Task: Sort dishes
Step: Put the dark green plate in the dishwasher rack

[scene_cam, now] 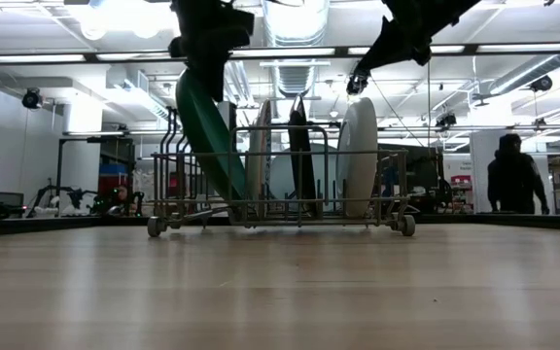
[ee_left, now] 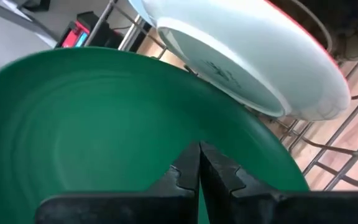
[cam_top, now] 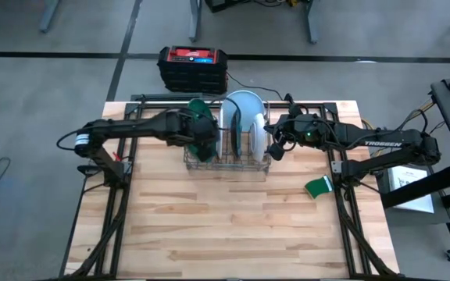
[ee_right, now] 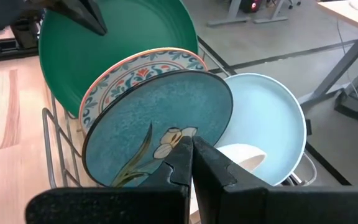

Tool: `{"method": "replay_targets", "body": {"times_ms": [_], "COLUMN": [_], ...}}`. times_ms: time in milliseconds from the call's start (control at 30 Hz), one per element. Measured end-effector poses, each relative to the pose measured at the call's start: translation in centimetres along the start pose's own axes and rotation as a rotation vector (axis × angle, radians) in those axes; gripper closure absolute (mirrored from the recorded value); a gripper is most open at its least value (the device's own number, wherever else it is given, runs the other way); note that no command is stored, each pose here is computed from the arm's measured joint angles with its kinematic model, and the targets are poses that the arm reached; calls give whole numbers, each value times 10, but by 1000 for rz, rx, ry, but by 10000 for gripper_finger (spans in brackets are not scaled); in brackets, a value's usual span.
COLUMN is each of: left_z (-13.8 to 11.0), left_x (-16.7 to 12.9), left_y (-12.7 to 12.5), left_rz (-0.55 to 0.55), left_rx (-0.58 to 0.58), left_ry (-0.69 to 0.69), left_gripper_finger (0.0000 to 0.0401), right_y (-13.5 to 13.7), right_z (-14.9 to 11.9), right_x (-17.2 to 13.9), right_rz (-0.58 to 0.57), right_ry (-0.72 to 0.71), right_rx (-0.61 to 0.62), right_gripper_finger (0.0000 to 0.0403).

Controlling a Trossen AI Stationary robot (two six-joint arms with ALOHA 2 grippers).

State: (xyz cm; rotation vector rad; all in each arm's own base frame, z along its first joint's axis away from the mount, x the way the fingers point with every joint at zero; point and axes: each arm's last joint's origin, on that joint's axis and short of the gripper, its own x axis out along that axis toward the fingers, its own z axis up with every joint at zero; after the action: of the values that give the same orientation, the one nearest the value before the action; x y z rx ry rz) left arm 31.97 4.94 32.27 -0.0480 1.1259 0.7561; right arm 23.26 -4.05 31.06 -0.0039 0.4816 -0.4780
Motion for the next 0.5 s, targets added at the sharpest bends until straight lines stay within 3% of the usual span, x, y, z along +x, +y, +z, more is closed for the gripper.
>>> {"method": "replay_targets", "body": {"times_ms": [500], "left_z": [-2], "left_x": [12], "left_y": [-5], "left_rz": [47], "left_rx": [-21], "left_ry": [64], "left_gripper_finger": [401], "right_y": [0], "right_z": [0], "right_x": [0], "right_rz": [0], "right_ry": [1], "right_rx": [0], "right_gripper_finger": [403]}}
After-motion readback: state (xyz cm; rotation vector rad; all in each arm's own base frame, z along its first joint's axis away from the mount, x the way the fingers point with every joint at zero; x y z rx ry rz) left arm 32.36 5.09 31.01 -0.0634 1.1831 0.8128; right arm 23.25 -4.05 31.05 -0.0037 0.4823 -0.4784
